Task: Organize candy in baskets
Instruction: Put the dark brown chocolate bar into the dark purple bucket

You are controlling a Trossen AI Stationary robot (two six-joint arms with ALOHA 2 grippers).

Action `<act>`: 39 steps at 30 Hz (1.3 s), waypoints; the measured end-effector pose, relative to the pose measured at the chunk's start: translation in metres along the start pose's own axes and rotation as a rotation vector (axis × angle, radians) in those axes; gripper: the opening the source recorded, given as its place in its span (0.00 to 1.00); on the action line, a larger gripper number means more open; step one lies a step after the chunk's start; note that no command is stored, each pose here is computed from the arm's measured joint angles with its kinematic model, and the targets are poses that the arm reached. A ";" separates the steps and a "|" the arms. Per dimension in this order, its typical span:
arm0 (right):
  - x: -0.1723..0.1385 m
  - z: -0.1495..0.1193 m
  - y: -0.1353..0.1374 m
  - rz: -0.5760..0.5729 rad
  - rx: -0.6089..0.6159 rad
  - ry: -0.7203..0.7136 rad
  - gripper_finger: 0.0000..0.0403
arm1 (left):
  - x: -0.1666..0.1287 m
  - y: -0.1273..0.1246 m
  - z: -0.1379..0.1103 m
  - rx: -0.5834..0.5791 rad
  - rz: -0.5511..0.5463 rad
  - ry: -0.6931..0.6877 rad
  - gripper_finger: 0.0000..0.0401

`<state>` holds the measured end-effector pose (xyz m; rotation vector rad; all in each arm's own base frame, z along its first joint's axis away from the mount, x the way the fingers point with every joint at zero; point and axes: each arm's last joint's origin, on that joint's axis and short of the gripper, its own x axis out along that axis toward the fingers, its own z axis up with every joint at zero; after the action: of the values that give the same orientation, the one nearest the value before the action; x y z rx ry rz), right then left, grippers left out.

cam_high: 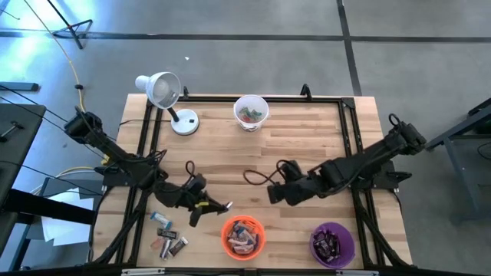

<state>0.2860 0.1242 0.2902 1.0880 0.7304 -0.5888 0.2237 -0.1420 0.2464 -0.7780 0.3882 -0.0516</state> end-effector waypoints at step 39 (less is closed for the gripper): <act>0.012 0.030 0.061 0.566 -0.176 -0.234 0.40 | 0.011 0.001 0.072 0.089 0.077 -0.228 0.00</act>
<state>0.3459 0.1169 0.3246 0.9833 0.2425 -0.1573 0.2591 -0.0947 0.2883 -0.6722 0.1975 0.0907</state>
